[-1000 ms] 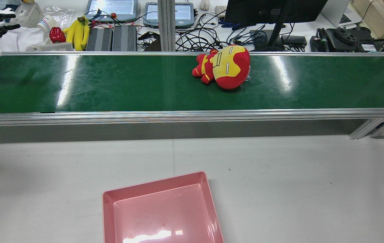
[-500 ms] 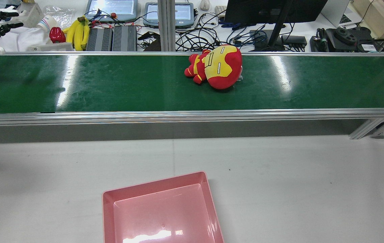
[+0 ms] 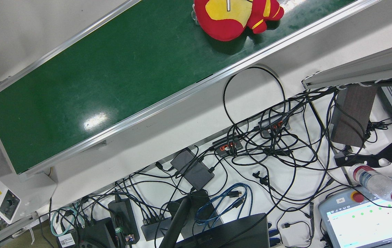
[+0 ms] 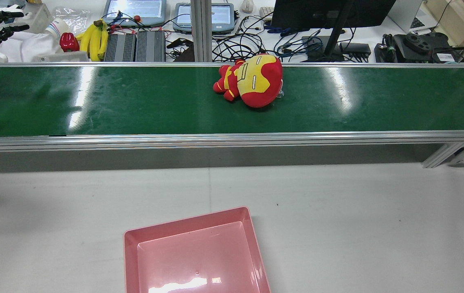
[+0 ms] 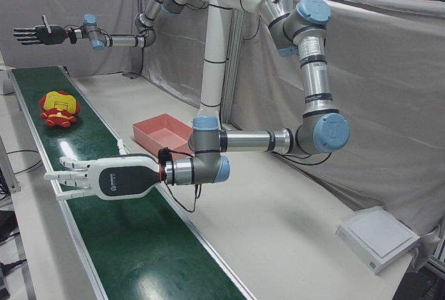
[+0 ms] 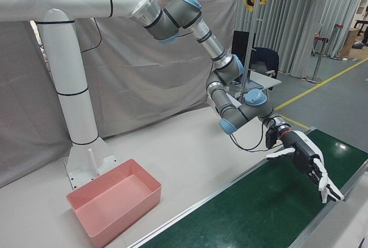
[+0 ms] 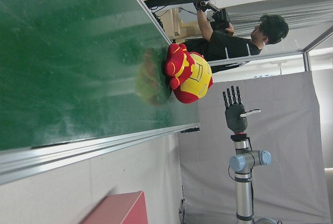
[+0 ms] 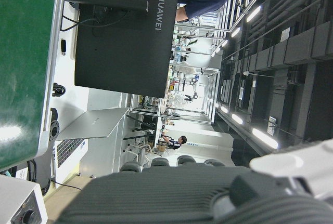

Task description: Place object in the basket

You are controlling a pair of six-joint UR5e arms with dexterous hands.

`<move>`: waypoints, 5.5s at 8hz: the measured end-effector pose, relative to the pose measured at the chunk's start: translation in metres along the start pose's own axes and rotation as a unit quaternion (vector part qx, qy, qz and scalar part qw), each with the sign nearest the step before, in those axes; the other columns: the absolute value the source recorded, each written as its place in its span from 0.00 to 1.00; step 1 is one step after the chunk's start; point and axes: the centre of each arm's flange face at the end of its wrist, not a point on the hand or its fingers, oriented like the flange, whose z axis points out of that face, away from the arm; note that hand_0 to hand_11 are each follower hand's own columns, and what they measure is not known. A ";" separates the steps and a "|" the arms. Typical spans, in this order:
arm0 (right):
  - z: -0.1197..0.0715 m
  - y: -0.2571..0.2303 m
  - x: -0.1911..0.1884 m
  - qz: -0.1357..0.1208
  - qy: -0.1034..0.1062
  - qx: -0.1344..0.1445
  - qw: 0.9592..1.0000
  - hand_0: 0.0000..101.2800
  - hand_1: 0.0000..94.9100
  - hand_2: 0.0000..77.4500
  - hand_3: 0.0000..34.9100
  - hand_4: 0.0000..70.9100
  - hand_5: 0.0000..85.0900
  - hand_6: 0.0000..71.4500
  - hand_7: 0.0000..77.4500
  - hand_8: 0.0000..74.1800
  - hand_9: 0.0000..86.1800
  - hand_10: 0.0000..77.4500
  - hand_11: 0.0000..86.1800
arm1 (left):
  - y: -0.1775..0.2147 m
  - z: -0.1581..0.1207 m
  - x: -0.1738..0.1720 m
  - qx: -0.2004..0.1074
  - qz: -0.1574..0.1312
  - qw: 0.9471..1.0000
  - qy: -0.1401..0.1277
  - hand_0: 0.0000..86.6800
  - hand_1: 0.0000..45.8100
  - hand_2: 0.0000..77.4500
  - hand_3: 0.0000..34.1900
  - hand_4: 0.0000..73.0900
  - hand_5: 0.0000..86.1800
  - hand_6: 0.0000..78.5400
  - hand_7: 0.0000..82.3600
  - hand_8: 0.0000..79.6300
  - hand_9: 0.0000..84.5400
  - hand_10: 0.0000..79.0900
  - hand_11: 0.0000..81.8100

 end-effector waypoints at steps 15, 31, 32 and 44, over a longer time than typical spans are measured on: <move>0.000 0.000 0.000 0.000 0.000 0.000 1.000 0.00 0.00 0.01 0.00 0.00 0.00 0.00 0.01 0.00 0.00 0.00 0.00 | 0.004 0.004 0.001 -0.004 -0.006 1.000 0.001 0.69 0.42 0.01 0.00 0.19 0.28 0.06 0.05 0.14 0.21 0.00 0.01; 0.000 0.000 0.000 0.000 0.000 0.001 1.000 0.00 0.00 0.01 0.00 0.00 0.00 0.00 0.01 0.00 0.00 0.00 0.00 | 0.000 0.000 0.004 0.000 -0.001 1.000 0.002 0.65 0.38 0.01 0.00 0.19 0.29 0.06 0.05 0.14 0.20 0.00 0.01; 0.000 0.000 0.000 0.000 0.000 0.000 1.000 0.00 0.00 0.01 0.00 0.00 0.00 0.00 0.01 0.00 0.00 0.00 0.00 | 0.000 0.000 0.002 0.000 0.000 1.000 0.001 0.65 0.38 0.01 0.00 0.17 0.29 0.06 0.05 0.14 0.20 0.00 0.01; 0.000 0.000 0.000 0.000 0.000 0.000 1.000 0.00 0.00 0.01 0.00 0.00 0.00 0.00 0.01 0.00 0.00 0.00 0.00 | 0.030 0.013 0.005 -0.004 0.023 1.000 -0.001 0.73 0.44 0.01 0.00 0.20 0.28 0.06 0.05 0.14 0.20 0.00 0.01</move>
